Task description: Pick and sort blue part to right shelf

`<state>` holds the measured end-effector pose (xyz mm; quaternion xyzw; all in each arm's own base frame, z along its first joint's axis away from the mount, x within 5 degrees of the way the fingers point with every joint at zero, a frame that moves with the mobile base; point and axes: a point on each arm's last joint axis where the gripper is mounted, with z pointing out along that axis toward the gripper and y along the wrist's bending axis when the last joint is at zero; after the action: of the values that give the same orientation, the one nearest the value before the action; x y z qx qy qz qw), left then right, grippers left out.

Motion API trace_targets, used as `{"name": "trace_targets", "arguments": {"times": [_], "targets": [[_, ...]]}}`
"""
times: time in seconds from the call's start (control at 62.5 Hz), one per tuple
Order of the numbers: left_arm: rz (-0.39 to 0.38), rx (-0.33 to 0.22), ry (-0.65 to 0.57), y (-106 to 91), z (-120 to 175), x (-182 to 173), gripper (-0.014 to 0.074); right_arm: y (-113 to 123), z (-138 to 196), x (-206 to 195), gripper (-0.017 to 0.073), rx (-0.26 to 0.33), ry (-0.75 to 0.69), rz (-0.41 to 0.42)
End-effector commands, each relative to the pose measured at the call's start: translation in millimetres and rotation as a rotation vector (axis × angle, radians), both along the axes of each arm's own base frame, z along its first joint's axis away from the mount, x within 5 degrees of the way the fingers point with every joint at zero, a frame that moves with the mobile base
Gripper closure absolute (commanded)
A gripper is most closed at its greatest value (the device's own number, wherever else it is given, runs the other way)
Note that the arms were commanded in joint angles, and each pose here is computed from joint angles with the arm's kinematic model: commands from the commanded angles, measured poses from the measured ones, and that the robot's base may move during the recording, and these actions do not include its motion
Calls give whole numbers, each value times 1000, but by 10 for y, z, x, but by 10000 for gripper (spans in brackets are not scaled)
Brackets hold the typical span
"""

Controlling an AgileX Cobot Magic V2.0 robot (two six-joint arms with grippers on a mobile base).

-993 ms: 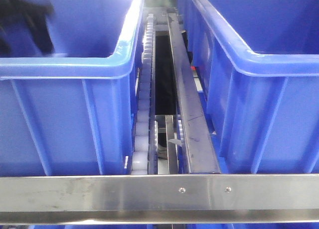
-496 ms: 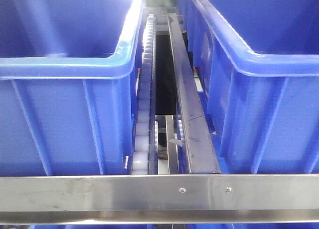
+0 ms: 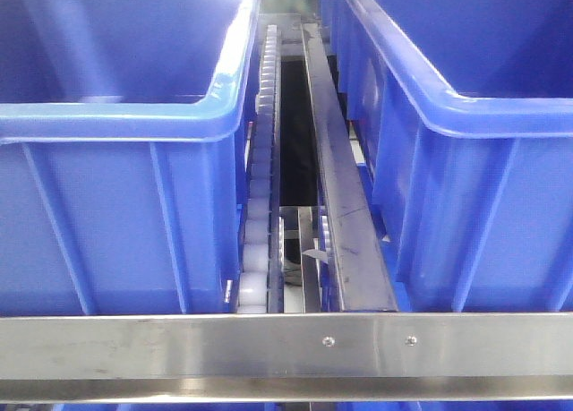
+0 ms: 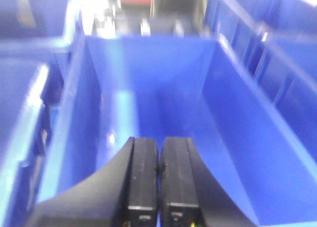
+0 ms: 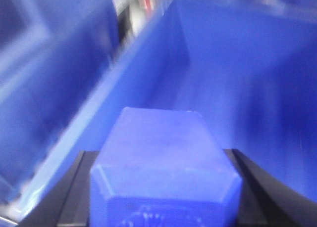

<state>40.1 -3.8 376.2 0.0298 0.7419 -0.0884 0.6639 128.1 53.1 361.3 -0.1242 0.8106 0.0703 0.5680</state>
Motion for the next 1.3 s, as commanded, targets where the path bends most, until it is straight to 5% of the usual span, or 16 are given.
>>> {"name": "trace_targets", "arguments": {"times": [0.0, 0.144, 0.304, 0.416, 0.721, 1.281], "targets": [[-3, -14, -109, 18, 110, -86, 470, 122, 208, 222, 375, -20, -8, -12], [-1, -16, -112, 39, 42, -166, 470, 238, 257, 560, 375, -67, 102, -88], [0, -15, -106, 43, 17, -179, 470, 133, 239, 907, 375, 2, 226, -225], [0, -15, -106, 43, 17, -179, 470, -64, 146, 1132, 375, -8, 296, -280], [0, -14, -102, 43, 14, -179, 470, -377, -225, 1693, 375, -53, 469, -203], [0, -14, -102, 43, 14, -179, 470, -396, -1035, 2383, 375, -97, 500, -214]]}}
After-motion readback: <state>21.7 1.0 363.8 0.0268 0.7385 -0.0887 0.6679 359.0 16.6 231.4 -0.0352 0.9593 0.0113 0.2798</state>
